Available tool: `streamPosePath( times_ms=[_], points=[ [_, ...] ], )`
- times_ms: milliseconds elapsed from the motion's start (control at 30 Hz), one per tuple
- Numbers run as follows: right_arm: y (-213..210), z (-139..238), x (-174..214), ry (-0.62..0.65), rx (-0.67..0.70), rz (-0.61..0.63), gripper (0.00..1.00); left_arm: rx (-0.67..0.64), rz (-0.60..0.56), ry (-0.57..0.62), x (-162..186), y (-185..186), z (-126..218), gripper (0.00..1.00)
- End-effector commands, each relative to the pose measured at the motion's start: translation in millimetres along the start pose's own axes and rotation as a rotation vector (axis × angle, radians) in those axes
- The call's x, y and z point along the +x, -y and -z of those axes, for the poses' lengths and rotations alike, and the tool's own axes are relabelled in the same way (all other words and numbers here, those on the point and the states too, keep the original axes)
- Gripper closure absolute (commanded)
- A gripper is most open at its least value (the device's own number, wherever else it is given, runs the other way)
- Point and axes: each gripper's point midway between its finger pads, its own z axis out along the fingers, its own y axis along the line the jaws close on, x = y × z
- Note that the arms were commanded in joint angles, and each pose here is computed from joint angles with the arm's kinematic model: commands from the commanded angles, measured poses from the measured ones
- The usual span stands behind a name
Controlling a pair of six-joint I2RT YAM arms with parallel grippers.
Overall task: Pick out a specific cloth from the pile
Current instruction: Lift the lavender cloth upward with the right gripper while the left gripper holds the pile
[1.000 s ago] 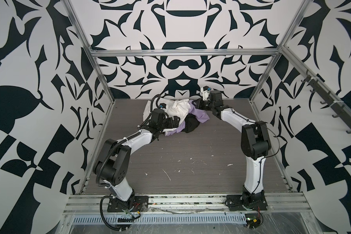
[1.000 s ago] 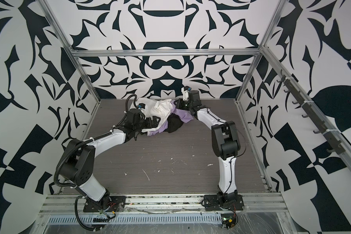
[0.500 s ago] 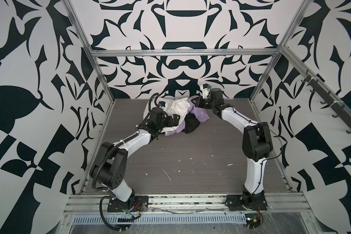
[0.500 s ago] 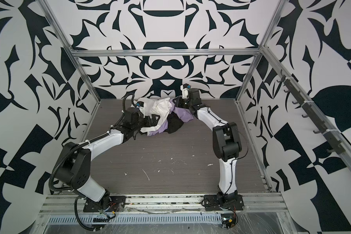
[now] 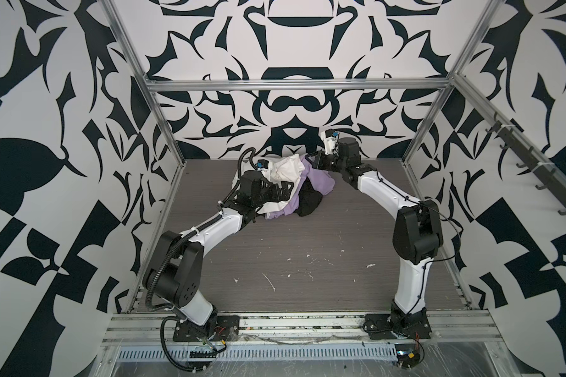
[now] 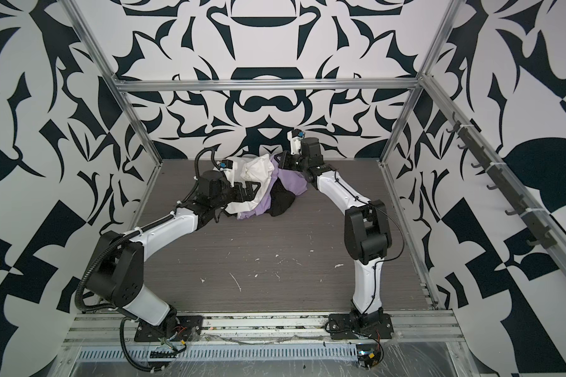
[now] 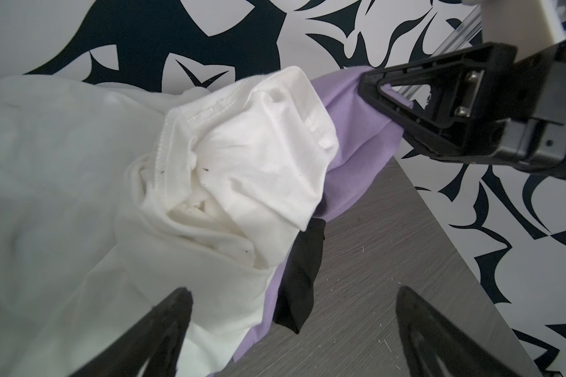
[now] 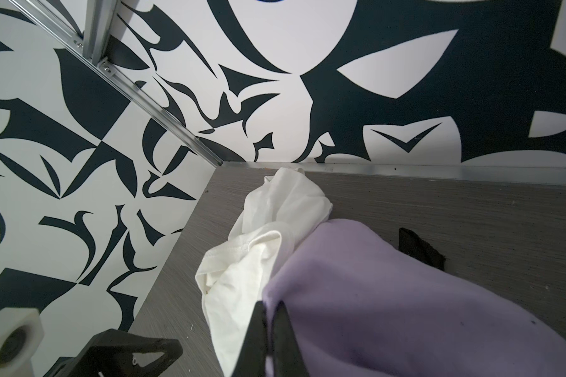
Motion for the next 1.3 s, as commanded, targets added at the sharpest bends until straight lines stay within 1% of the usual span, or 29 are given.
streamPosePath(
  times_ms=[0,100,300,700,900,1100,1267],
  points=[
    [-60.4,36.3,-63.5,0.158,-0.096,0.117,1.0,0.045,-0.026,0.066,-25.8,18.2,11.3,0.0],
    [-67.4,41.7,-70.8,0.175,-0.099,0.13,1.0,0.043,-0.03,0.073,-26.8,18.3,14.7,0.0],
    [-77.1,44.4,-73.5,0.186,-0.098,0.151,1.0,0.041,-0.041,0.095,-30.5,19.8,20.8,0.0],
    [-100.1,55.8,-96.5,0.249,-0.114,0.19,1.0,0.031,-0.044,0.118,-34.4,21.4,33.7,0.01],
    [-107.9,61.4,-111.3,0.278,-0.103,0.222,1.0,0.028,-0.046,0.124,-35.4,21.8,35.8,0.01],
    [-106.7,60.6,-109.7,0.272,-0.096,0.224,1.0,0.024,-0.047,0.123,-32.6,19.7,34.7,0.0],
    [-115.3,69.7,-118.7,0.298,-0.095,0.266,1.0,0.023,-0.046,0.12,-30.1,18.6,35.0,0.01]
  ],
)
